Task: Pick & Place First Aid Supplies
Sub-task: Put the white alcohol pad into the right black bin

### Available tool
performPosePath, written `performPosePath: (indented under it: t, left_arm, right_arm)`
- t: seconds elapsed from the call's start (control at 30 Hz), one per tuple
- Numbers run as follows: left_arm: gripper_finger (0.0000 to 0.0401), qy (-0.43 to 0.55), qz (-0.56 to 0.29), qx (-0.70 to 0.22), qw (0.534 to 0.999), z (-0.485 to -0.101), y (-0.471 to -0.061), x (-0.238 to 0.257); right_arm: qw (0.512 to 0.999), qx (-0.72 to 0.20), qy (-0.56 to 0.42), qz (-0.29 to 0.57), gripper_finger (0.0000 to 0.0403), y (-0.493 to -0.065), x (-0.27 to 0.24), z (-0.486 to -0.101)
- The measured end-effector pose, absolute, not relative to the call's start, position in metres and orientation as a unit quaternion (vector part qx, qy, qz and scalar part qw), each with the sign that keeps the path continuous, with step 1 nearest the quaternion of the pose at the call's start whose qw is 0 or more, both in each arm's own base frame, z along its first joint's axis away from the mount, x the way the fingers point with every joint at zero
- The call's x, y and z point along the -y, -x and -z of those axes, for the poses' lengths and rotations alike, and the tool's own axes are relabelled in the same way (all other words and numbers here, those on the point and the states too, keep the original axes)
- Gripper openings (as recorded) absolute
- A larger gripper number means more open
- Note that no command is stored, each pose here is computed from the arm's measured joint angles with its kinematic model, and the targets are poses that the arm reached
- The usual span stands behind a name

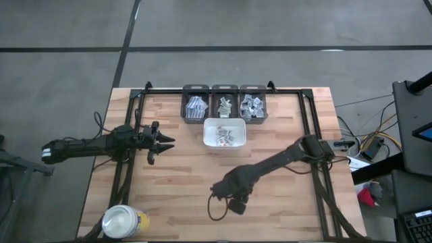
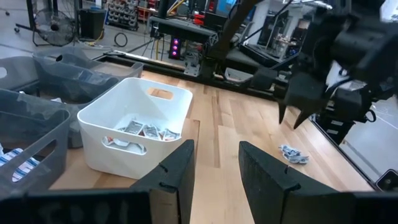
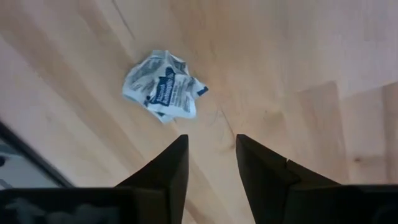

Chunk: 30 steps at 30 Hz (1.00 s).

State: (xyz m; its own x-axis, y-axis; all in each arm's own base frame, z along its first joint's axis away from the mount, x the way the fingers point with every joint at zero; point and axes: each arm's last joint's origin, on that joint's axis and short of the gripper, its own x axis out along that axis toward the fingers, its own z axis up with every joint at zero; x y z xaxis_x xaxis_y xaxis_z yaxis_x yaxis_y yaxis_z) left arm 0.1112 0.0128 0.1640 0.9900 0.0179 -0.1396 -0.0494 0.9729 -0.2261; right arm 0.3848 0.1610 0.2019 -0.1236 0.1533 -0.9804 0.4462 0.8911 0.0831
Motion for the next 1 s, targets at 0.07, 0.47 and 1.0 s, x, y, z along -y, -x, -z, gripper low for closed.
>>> performPosePath:
  t: [0.07, 0.47, 1.0]
  left_arm:
    - [0.012, 0.118, -0.017, -0.068, 0.991, -0.164, -0.111, -0.013]
    - [0.012, 0.131, -0.016, -0.068, 0.989, -0.164, -0.111, -0.013]
    - [0.012, 0.129, -0.016, -0.068, 0.989, -0.164, -0.111, -0.013]
  right_arm:
    - [0.627, -0.741, -0.207, 0.124, 0.0136, -0.383, -0.162, -0.194]
    - [0.636, -0.732, -0.222, 0.1, 0.0135, -0.381, -0.17, -0.168]
    - [0.628, -0.736, -0.231, 0.104, 0.0125, -0.374, -0.173, -0.152]
